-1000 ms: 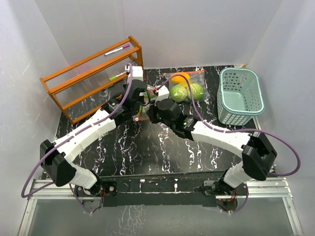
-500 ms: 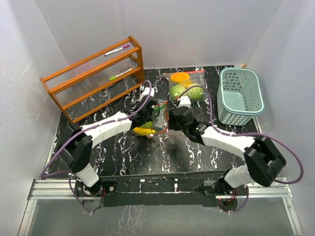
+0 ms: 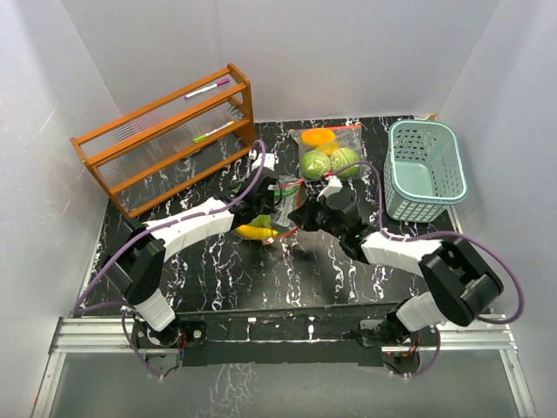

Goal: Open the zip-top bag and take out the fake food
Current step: Open the zipper of the food storage bag at the center of the board, then pick up the fake vegetable from the zipper food storage bag.

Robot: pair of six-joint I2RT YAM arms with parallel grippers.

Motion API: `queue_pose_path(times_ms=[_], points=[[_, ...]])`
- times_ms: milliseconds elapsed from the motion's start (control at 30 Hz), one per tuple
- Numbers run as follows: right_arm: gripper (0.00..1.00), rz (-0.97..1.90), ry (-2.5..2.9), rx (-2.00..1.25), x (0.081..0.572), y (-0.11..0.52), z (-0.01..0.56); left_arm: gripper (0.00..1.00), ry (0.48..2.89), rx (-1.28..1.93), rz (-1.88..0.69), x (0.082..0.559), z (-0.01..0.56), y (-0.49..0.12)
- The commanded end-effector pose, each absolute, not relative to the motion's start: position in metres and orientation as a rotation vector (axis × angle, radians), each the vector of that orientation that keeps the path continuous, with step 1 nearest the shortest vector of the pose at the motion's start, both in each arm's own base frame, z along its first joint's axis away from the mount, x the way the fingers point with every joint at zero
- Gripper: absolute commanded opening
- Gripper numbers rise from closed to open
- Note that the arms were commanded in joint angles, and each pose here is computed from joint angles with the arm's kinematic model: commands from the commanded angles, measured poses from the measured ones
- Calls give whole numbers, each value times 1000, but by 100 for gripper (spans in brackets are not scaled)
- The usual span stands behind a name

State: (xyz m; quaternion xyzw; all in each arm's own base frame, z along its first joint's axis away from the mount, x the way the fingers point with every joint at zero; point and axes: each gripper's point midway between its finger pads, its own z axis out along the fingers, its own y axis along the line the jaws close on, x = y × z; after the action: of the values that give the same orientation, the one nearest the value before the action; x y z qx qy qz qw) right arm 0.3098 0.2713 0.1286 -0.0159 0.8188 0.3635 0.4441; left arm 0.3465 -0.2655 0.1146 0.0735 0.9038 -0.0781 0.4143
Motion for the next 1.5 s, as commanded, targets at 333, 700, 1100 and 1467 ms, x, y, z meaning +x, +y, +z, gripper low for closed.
queue_pose_path(times_ms=[333,700,1100,1467], points=[[43,1331,1750,182,348,307,172,0,2280,157,-300,338,118,-274],[53,1297,1756,330,378,309,151,0,2275,210,-331,335,125,-279],[40,1260,1801,349,413,324,139,0,2258,221,-358,331,136,-278],[13,1193,1843,231,401,324,136,0,2275,100,-295,342,136,-273]])
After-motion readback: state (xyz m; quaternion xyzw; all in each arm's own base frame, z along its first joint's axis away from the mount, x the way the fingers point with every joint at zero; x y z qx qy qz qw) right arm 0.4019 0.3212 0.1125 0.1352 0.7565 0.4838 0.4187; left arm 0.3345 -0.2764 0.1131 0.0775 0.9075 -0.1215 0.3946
